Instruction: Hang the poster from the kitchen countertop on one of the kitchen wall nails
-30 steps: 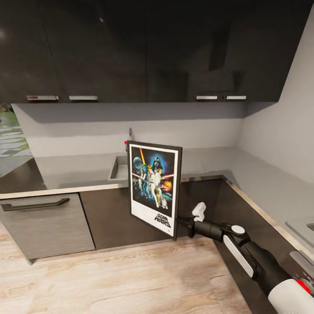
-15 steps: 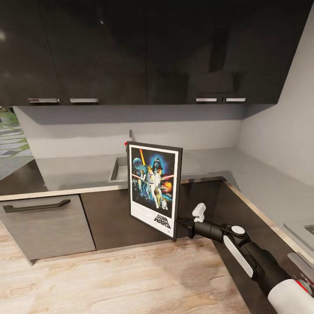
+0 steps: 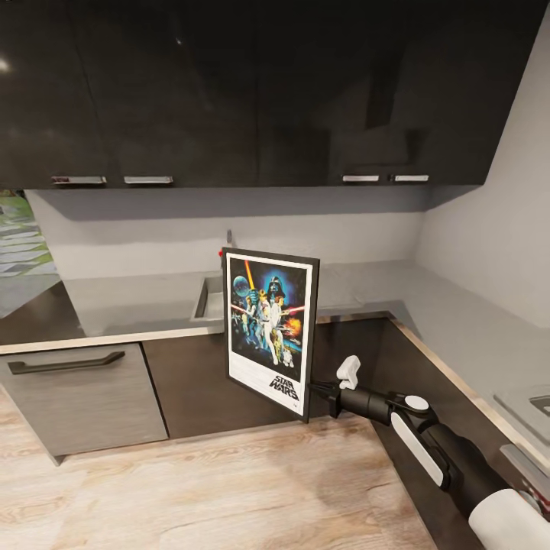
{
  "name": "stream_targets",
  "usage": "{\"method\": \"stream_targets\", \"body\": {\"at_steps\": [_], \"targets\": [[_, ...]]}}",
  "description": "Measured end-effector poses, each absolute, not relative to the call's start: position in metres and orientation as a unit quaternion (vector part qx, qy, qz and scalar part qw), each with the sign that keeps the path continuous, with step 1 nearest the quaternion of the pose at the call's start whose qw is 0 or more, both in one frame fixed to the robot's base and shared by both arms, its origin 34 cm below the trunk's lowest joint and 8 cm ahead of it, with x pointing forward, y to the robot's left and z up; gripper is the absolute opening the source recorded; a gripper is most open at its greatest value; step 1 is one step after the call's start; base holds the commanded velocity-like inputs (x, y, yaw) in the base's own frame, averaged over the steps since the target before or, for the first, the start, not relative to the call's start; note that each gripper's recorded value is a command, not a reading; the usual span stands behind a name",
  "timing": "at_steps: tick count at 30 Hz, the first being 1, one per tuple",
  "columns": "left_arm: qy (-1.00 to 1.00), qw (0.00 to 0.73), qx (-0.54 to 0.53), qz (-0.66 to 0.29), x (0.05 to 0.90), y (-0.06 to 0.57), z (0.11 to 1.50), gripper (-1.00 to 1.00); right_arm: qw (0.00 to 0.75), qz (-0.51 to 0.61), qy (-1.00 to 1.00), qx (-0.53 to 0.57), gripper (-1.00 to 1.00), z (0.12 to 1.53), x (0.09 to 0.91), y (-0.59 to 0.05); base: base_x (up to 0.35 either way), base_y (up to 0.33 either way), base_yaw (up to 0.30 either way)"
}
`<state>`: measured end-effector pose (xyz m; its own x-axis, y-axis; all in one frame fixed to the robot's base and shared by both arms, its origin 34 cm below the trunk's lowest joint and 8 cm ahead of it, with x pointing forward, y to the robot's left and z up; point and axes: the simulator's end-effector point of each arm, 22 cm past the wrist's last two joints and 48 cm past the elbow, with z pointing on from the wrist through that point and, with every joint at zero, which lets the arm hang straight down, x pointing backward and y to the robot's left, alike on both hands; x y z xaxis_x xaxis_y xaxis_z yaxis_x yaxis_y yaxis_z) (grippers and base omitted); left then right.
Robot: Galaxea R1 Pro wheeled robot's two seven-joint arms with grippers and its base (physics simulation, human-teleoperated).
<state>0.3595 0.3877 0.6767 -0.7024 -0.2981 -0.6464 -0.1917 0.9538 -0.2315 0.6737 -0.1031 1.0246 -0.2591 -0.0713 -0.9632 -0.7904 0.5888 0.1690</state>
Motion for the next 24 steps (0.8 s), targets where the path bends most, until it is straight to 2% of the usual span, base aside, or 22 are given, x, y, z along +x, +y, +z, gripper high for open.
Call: {"method": "stream_targets", "body": {"at_steps": [24], "targets": [[0.920, 0.362, -0.133, -0.073, 0.351, 0.388, 0.698, 1.00, 0.530, 0.342, 0.715, -0.300, -1.00, 1.047, 0.665, -0.100, 0.000, 0.000, 0.000]]}}
